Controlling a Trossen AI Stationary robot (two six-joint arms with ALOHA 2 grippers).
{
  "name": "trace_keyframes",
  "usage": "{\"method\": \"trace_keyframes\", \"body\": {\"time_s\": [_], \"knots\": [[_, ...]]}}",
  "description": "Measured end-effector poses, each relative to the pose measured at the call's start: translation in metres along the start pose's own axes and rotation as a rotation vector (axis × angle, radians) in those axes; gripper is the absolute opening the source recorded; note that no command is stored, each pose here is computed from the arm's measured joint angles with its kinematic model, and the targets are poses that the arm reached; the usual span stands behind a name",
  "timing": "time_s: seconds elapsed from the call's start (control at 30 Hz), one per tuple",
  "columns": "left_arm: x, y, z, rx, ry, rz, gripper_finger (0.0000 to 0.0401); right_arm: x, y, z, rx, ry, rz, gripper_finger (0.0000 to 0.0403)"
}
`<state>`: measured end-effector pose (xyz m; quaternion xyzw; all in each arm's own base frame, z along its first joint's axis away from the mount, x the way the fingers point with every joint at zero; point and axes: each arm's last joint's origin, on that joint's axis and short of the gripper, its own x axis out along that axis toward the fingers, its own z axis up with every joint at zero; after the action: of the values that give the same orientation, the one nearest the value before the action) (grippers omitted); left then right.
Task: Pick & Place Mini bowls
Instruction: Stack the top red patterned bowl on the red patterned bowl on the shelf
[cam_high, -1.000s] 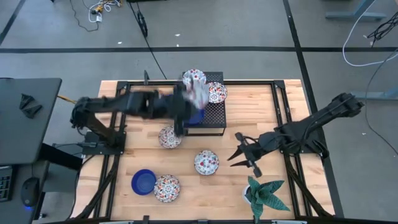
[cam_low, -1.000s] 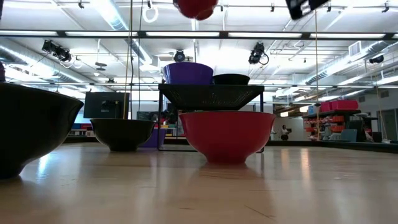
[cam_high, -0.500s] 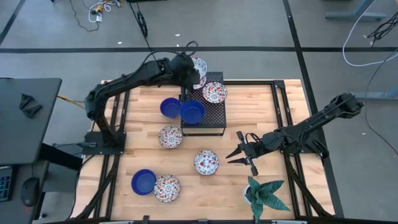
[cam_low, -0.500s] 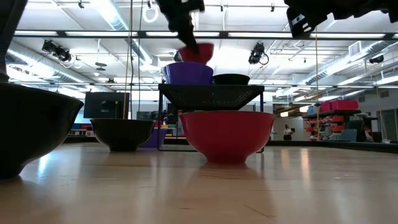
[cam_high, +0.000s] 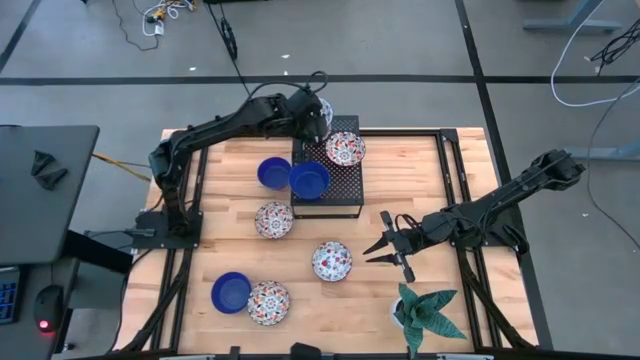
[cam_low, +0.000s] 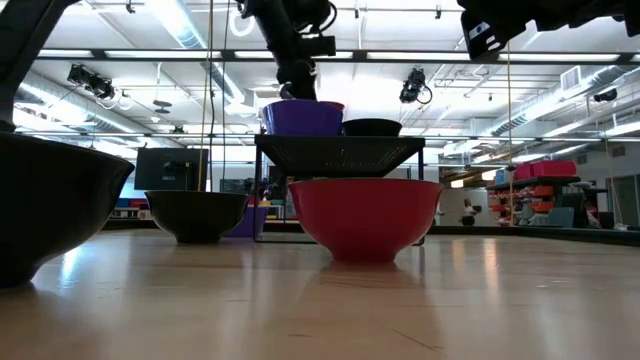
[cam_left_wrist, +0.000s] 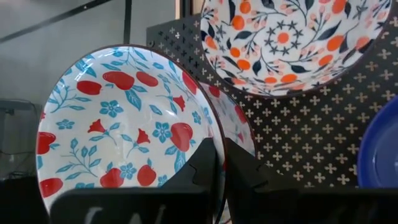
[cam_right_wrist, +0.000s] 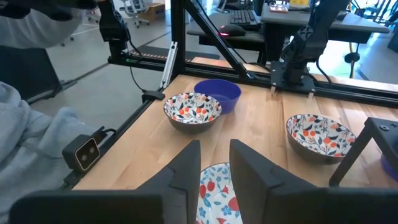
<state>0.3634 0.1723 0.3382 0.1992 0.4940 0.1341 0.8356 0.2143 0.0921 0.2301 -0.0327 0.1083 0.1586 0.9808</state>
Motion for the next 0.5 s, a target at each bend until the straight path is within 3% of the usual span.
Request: {"method": "trace_keyframes", "body": {"time_s": [0.5], "knots": [[0.0092,-0.0030,-0.0037,-0.014,0.034,-0.054,0.0023,0.0000,0.0000,0.0000,0.000,0.000,0.000,0.0086]]}}
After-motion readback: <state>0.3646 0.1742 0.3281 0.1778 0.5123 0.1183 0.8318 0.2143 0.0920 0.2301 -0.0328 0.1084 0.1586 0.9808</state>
